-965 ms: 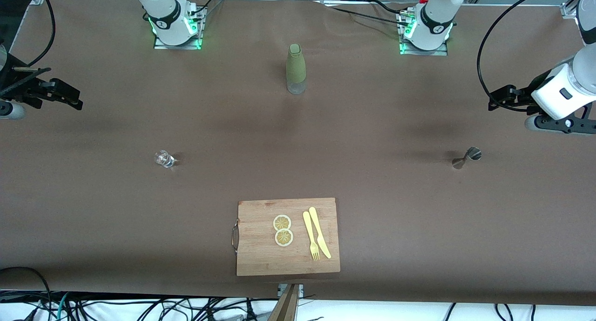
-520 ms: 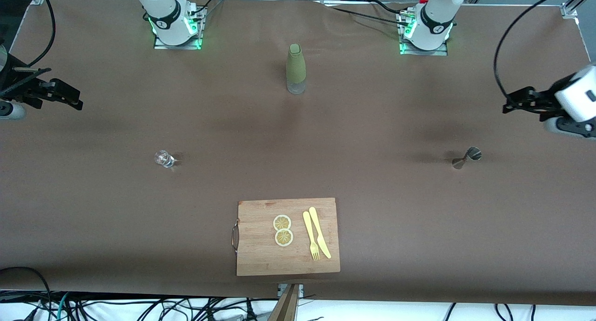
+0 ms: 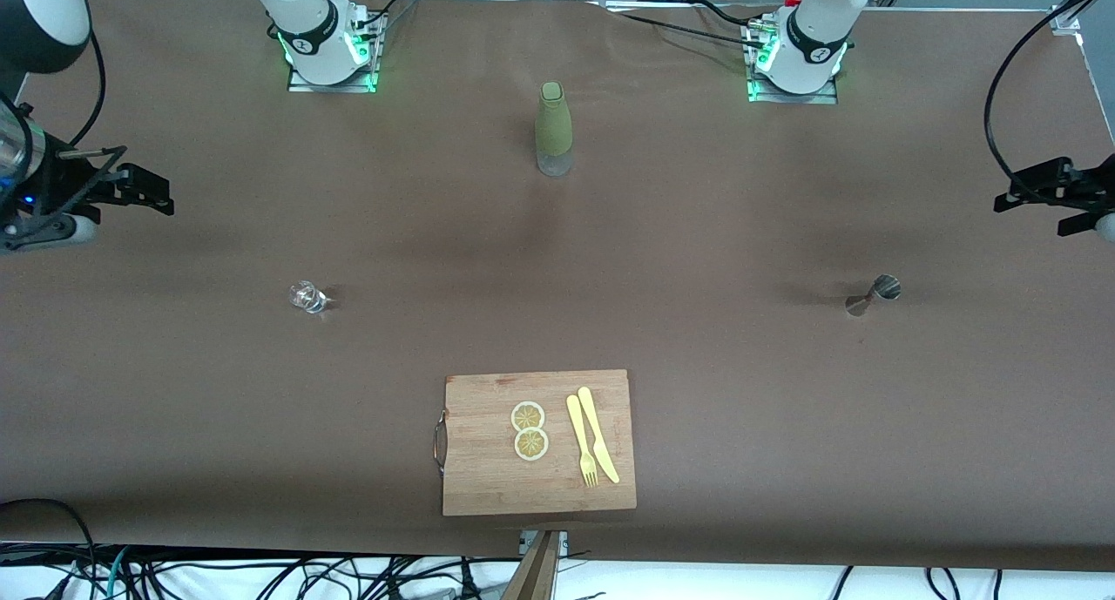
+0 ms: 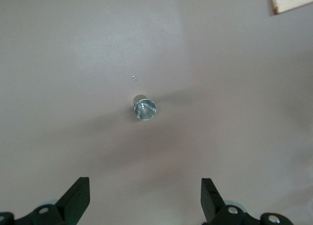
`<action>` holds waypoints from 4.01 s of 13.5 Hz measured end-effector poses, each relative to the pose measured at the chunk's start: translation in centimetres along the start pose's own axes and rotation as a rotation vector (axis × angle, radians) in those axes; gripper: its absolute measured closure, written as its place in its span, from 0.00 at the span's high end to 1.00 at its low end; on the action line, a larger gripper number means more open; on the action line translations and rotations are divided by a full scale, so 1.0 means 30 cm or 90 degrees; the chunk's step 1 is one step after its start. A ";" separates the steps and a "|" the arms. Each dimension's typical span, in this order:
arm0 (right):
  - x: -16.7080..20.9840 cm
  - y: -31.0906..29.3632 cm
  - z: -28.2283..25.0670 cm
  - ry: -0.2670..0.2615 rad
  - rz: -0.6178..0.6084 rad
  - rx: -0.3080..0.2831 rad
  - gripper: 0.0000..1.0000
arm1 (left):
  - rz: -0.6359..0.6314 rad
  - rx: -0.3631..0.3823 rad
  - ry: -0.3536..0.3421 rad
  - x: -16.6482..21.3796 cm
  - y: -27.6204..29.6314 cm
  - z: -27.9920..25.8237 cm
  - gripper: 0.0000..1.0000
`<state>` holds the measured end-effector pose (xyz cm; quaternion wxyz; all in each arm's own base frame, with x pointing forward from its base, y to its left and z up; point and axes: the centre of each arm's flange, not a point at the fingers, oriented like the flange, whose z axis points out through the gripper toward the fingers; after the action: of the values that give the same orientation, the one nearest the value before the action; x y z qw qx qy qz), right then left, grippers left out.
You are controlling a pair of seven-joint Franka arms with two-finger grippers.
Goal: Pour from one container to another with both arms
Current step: 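Move the right gripper toward the glass beaker while the left gripper approaches the jigger, then close the right gripper on the beaker while the left gripper grasps the jigger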
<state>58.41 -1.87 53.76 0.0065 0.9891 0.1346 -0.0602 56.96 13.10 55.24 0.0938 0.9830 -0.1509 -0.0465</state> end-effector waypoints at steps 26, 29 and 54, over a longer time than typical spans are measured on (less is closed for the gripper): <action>0.125 0.422 1.176 0.528 -0.670 0.420 1.00 | 0.456 -0.408 0.453 -0.447 -0.846 0.730 1.00; 0.115 0.395 1.312 0.589 -0.702 0.441 1.00 | 0.466 -0.438 0.482 -0.439 -0.857 0.840 1.00; 0.103 0.232 1.504 0.600 -0.734 0.504 0.49 | 0.669 -0.390 0.670 -0.191 -0.699 1.389 0.99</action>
<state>57.94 -9.05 8.58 -0.4292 0.6166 0.5760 0.3222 52.58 27.41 10.68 0.4278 0.6071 -0.5104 0.4336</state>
